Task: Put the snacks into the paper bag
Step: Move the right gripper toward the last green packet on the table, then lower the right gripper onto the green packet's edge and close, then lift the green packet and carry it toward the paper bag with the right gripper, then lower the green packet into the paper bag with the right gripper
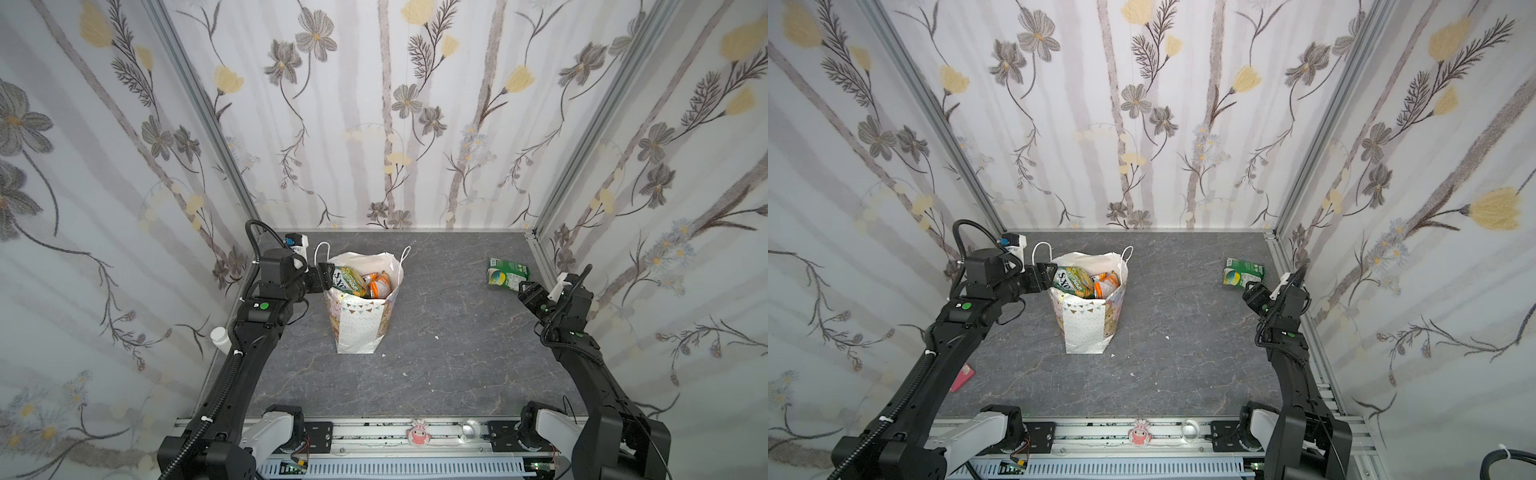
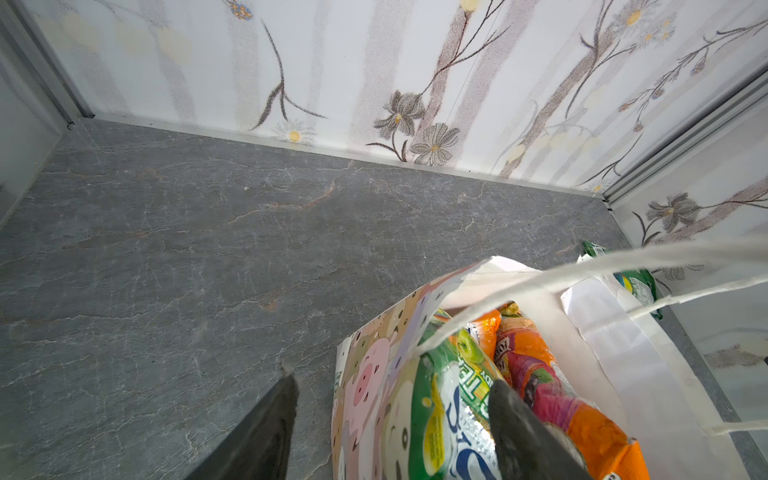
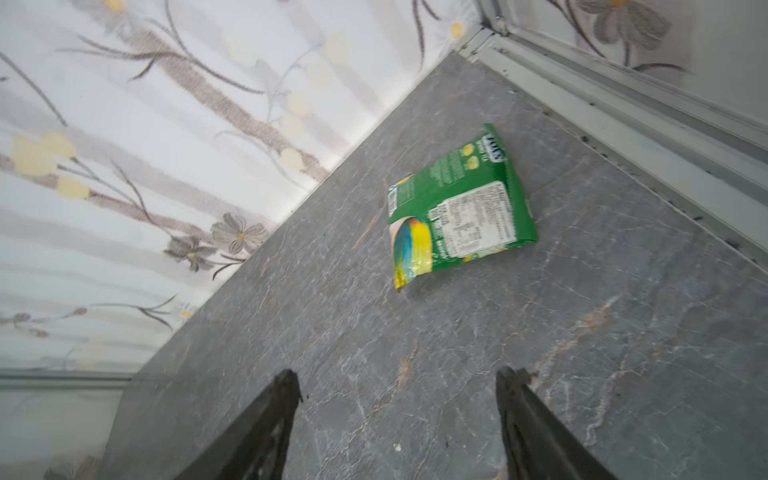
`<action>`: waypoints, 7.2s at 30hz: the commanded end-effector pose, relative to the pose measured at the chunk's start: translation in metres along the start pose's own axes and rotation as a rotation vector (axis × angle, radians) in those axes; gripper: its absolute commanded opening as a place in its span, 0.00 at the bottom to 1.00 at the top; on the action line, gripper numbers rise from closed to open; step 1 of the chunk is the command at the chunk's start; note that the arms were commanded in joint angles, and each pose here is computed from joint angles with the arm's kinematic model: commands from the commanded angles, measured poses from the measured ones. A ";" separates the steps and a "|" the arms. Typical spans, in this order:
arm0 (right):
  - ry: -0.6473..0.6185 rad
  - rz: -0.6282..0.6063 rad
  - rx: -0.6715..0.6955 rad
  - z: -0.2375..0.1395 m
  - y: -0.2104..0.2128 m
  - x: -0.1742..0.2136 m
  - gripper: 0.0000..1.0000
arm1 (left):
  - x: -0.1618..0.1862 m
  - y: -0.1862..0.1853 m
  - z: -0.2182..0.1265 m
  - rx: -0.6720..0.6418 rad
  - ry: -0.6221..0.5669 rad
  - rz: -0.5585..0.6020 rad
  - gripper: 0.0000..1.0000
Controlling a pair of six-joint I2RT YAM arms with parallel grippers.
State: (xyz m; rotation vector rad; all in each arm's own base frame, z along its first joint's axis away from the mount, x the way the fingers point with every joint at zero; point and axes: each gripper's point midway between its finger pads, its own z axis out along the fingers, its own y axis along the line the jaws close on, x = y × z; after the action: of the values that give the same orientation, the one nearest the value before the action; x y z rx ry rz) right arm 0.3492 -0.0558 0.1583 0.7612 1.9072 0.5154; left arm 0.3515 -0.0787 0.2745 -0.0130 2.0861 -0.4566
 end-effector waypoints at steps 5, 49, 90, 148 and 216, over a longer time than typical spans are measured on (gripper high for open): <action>-0.035 0.164 -0.069 0.017 -0.027 -0.006 0.79 | -0.008 0.000 -0.006 -0.012 -0.037 0.013 0.73; 0.187 0.344 -0.021 0.130 -0.106 0.040 0.79 | 0.002 0.003 0.004 -0.020 0.022 0.010 0.73; 0.067 -0.116 -0.077 0.044 0.051 -0.025 0.00 | -0.003 -0.001 -0.002 -0.006 0.001 0.017 0.73; -0.004 -0.642 -0.773 -0.180 0.449 -0.025 0.00 | -0.001 -0.007 0.000 0.029 0.015 0.009 0.73; 0.344 -1.455 -0.702 -0.122 0.452 0.230 0.00 | 0.002 0.002 0.002 -0.019 0.023 0.017 0.74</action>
State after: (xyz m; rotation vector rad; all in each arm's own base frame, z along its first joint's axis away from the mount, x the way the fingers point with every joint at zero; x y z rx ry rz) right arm 0.2938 0.4222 0.3551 -1.1512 1.8693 0.3275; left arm 0.3505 -0.0786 0.2662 -0.0021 2.1269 -0.4322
